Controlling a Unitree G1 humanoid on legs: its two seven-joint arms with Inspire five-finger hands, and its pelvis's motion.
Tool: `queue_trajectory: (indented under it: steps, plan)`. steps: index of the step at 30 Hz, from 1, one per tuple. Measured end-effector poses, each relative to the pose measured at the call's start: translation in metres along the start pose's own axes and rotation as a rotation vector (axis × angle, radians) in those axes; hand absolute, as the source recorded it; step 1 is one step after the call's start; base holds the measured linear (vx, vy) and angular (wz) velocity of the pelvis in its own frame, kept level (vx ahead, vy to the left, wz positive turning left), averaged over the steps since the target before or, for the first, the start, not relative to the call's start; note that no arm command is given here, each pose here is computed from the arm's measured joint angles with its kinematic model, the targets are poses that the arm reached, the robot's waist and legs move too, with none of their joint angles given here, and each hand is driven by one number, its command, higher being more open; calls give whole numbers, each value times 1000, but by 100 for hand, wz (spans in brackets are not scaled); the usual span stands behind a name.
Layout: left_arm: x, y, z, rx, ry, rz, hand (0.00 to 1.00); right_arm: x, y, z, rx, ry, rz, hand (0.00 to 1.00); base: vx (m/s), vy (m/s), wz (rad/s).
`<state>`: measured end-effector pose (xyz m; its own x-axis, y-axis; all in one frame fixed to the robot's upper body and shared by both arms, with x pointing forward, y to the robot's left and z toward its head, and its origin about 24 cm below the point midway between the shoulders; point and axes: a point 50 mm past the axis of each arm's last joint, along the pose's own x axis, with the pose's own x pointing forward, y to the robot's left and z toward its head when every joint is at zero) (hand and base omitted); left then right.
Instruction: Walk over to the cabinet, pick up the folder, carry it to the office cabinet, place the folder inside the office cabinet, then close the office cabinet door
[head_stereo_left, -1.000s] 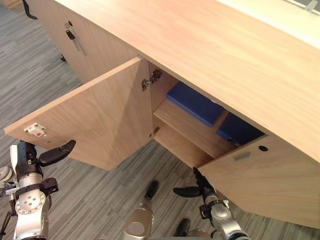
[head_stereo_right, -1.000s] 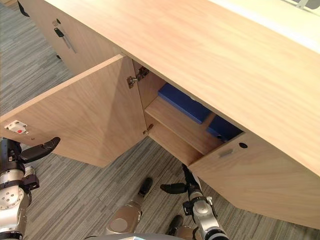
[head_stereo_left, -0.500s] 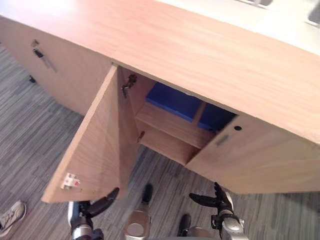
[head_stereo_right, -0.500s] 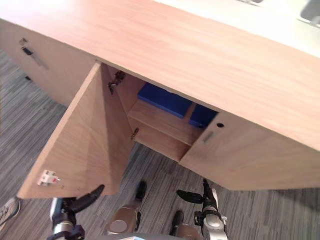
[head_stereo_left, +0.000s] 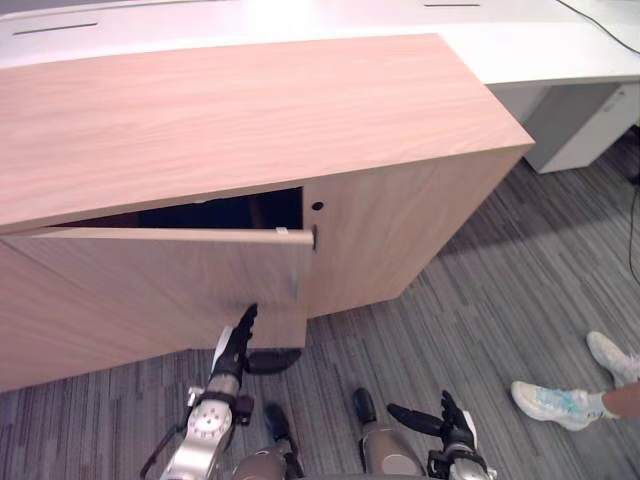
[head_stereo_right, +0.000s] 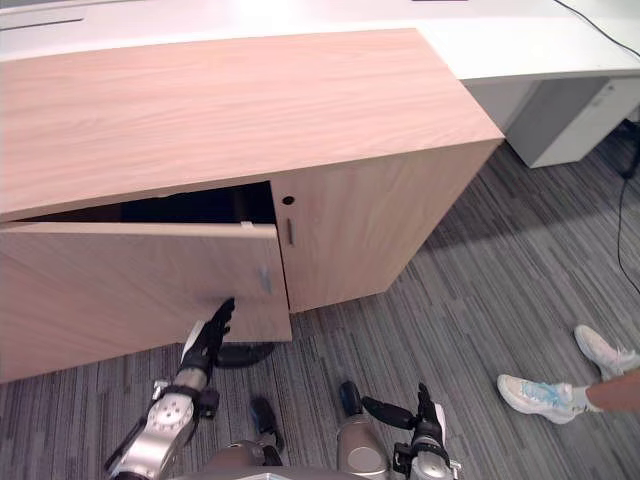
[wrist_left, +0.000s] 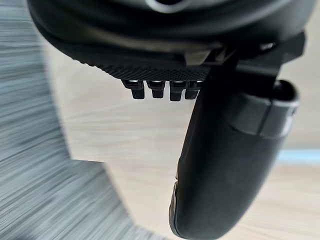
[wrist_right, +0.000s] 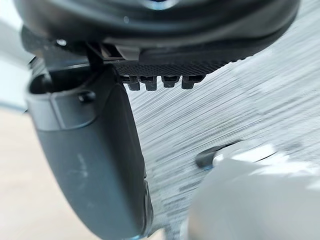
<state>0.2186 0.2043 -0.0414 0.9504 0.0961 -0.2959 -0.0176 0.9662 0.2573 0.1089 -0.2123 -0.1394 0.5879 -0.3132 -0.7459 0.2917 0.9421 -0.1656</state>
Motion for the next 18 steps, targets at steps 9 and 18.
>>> queue_trajectory:
  steps: [9, 18]
  plan:
    - [20, 49, 17, 101, -38, 128, 100, 2, -9, 1, -43, -2, 17, 100, 36, -21, -3]
    - [-13, 27, -25, -36, 75, 106, 100, 9, -5, 15, -33, -31, 23, 100, 149, -27, 21]
